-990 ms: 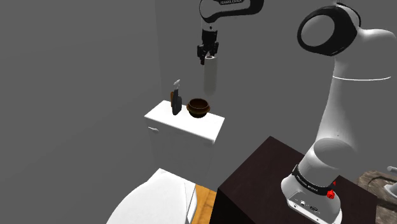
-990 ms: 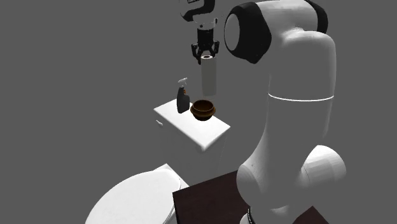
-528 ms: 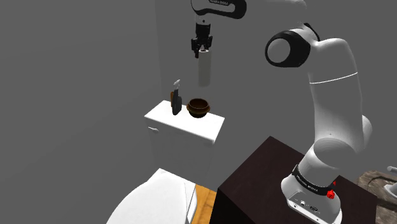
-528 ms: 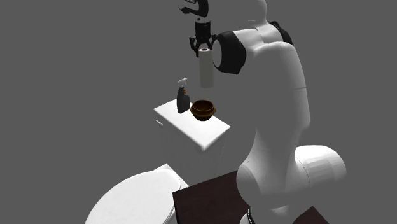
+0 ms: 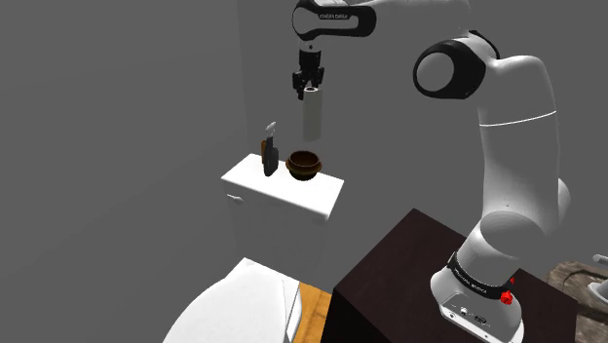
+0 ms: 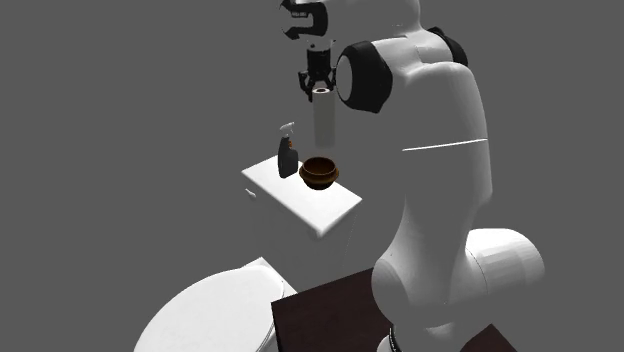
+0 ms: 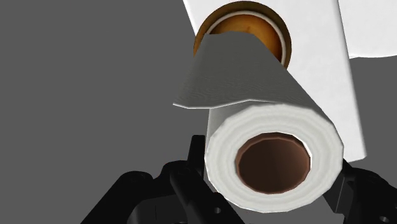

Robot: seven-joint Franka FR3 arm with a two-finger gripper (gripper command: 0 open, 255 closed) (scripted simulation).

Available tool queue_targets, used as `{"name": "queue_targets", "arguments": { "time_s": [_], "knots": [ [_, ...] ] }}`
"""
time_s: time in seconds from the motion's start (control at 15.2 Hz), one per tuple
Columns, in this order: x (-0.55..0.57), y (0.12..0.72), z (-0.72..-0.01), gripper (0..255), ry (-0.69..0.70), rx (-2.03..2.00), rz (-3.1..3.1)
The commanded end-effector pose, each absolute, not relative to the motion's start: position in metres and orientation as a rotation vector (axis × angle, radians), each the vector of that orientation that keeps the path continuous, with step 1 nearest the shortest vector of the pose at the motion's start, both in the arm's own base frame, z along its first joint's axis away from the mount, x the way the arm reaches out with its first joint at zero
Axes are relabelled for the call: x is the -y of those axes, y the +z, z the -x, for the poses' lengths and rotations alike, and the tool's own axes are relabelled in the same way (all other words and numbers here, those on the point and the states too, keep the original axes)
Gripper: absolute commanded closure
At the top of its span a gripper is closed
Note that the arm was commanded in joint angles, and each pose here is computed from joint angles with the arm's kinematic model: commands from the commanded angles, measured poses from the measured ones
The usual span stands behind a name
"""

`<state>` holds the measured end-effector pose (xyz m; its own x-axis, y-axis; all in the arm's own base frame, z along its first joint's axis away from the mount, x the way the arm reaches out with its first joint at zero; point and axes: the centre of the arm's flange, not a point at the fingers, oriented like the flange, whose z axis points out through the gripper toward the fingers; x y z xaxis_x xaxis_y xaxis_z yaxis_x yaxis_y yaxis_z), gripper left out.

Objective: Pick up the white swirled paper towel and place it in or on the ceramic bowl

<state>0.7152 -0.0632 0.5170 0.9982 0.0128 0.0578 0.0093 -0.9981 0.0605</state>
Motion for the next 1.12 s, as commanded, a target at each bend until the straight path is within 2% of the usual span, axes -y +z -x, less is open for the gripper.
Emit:
{"name": "queue_targets", "arguments": {
  "time_s": [0.0,1.06],
  "knots": [
    [0.063,0.507,-0.716,255,0.091,-0.017,-3.080],
    [0.063,0.421,-0.716,255,0.091,-0.017,-3.080]
  ]
}}
